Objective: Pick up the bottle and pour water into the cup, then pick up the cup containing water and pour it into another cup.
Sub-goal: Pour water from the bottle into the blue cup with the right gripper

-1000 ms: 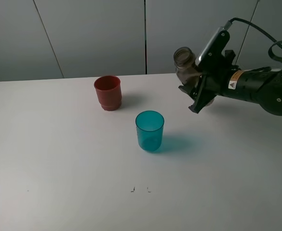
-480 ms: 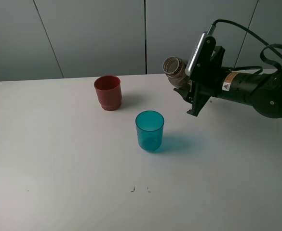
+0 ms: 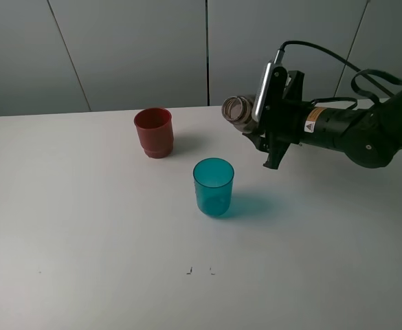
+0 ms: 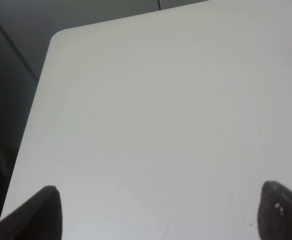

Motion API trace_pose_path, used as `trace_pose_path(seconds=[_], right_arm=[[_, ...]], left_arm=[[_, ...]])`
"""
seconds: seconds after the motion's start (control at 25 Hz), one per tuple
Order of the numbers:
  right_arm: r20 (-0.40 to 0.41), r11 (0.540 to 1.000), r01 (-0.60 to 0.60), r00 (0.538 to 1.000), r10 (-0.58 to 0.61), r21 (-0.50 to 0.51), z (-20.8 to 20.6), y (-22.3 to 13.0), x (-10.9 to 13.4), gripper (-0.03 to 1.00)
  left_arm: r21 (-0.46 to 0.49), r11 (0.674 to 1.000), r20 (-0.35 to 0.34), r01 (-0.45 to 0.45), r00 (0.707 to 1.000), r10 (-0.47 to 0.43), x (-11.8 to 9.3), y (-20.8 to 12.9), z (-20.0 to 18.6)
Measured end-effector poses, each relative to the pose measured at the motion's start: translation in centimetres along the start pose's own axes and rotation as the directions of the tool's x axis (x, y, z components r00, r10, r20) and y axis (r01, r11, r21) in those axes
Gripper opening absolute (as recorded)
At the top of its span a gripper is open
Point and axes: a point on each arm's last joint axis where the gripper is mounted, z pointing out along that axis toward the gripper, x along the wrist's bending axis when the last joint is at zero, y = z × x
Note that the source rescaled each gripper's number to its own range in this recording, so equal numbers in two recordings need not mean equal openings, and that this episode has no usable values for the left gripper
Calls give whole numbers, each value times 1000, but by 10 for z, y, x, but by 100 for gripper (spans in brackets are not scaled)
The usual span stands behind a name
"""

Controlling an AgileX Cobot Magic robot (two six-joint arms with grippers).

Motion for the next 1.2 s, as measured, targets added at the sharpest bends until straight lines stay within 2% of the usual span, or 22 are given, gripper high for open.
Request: trace_pose_path(seconds=[0.16, 0.52, 0.96, 1.2], right_arm=[[-9, 991, 131, 991, -131, -19, 1, 7, 4, 0], [-5, 947, 320, 947, -321, -21, 2, 7, 4, 0], [9, 909, 418, 908, -418, 4, 3, 10, 4, 0], [14, 907, 421, 907, -421, 20, 3, 10, 3, 0]], left_arm=[[0, 1000, 0, 0, 1000, 0, 0, 0, 0], [0, 1000, 0, 0, 1000, 0, 0, 0, 0], [0, 1000, 0, 0, 1000, 0, 0, 0, 0], [0, 1000, 0, 0, 1000, 0, 0, 0, 0]])
